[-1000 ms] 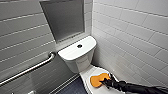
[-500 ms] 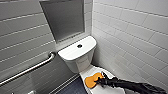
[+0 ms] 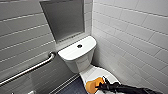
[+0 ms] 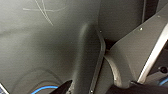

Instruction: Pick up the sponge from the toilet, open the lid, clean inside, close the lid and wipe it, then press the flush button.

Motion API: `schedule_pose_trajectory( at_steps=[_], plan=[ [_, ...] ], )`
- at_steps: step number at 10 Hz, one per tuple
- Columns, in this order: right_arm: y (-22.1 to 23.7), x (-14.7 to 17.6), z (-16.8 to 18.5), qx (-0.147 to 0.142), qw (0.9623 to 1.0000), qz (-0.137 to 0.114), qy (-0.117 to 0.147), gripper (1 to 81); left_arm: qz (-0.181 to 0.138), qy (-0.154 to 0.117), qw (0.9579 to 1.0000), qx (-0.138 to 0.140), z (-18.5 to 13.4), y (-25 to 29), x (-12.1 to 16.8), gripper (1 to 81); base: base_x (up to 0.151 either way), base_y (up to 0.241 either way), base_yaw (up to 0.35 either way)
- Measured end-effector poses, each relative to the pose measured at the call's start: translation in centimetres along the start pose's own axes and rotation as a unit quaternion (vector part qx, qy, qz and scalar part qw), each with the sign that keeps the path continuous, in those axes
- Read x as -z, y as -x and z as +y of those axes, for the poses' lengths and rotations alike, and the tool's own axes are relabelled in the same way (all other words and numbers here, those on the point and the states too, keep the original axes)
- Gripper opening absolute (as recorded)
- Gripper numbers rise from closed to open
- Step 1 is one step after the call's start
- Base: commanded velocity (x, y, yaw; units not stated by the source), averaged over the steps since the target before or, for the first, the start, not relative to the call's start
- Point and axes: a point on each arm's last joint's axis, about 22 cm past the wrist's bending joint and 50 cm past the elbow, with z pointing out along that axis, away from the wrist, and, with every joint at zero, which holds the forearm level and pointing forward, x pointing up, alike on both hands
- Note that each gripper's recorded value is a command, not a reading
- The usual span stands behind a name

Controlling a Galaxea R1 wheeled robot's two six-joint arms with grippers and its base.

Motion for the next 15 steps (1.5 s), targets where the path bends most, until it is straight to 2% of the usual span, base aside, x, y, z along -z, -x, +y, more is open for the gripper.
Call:
schedule_pose_trajectory(
  at_steps=[6, 9, 12, 15],
  plan=[
    [2.6, 5.5, 6.5, -0.032, 0.9991, -0.025, 0.012, 1.0, 0.0, 0.0, 1.0, 0.0, 0.0, 0.0, 0.0, 81.1, 0.0, 0.0, 0.0],
    [3.8, 9.4, 10.4, -0.048, 0.9981, -0.026, 0.027, 1.0, 0.0, 0.0, 1.0, 0.0, 0.1, 0.0, 0.0, 81.1, 0.0, 0.0, 0.0],
    [5.3, 11.5, 13.6, -0.072, 0.9962, -0.025, 0.043, 1.0, -0.001, 0.0, 1.0, 0.0, 0.1, 0.1, 0.0, 81.1, 0.0, 0.0, 0.0],
    [6.4, 14.6, 16.3, -0.083, 0.9945, -0.025, 0.059, 1.0, -0.002, 0.0, 1.0, -0.001, 0.1, 0.1, 0.0, 81.1, 0.0, 0.0, 0.0]
  ],
)
